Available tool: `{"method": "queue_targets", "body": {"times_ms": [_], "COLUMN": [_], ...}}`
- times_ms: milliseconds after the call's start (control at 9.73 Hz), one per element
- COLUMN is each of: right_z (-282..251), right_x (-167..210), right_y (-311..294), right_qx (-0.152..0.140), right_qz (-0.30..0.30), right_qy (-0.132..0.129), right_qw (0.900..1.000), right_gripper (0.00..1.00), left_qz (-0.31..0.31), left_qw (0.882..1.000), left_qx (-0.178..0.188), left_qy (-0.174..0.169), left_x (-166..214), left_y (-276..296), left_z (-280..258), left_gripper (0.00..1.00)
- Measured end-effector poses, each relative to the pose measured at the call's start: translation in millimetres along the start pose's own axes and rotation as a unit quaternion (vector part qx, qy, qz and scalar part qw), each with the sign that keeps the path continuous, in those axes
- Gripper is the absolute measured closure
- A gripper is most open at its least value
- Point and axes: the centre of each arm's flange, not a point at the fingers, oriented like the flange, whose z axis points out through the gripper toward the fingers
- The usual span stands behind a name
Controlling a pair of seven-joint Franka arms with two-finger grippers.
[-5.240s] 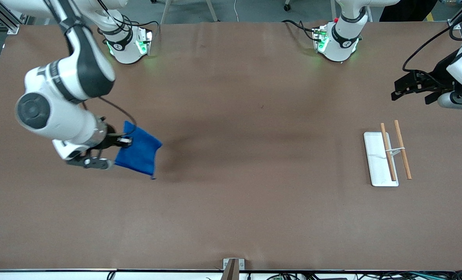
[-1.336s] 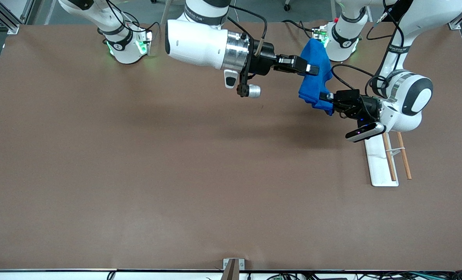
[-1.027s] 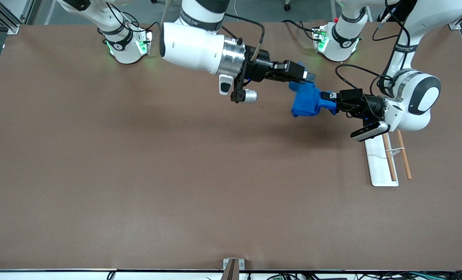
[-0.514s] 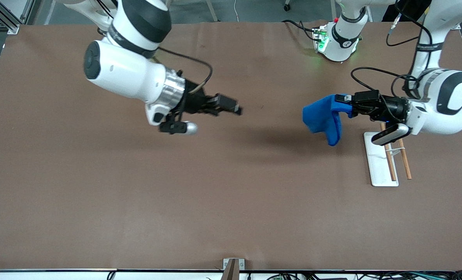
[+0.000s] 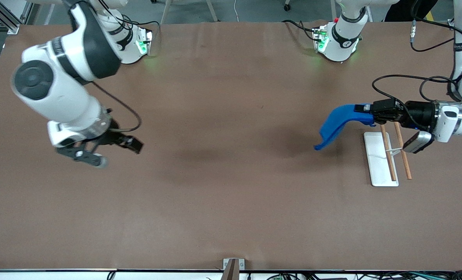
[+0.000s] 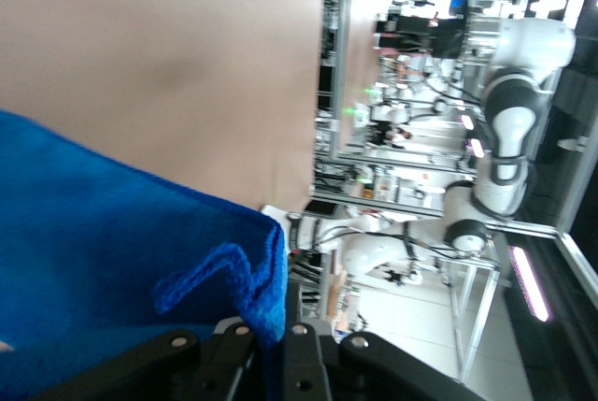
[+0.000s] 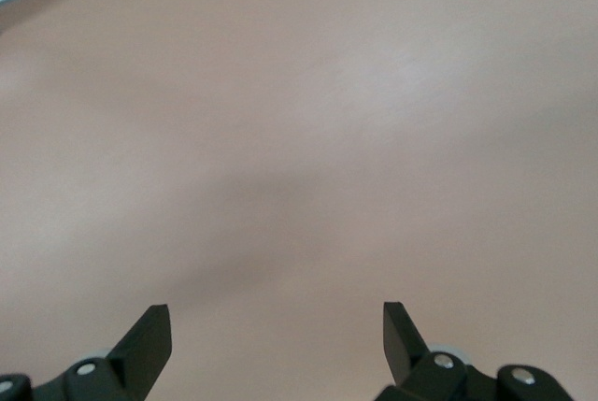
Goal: Right arm passes towel to left arm to hang
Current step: 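Open the right gripper and withdraw it while the left gripper carries the towel, then lower the towel with the left gripper over the wooden dowels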
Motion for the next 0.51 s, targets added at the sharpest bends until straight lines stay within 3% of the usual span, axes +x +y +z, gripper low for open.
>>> {"method": "queue_targets", "body": {"times_ms": [308, 514], "right_z": [-49.2, -89.7], "right_x": [36.0, 34.6], "right_y": [118.9, 192.0], "right_qx": [-0.033, -0.022], "right_qz": [-0.025, -0.039], "right_qy": [0.013, 0.003], "right_qw": [0.999, 0.999], "right_gripper": [0.0, 0.0], "left_qz": [-0.023, -0.044], "left_qw": [0.995, 0.987], "left_qx": [0.102, 0.155], "left_qy": [0.003, 0.007], "left_x": [-5.0, -12.2], "left_y": [-16.4, -37.0], "left_z": [-53.3, -88.2], "left_gripper": [0.95, 0.95]}}
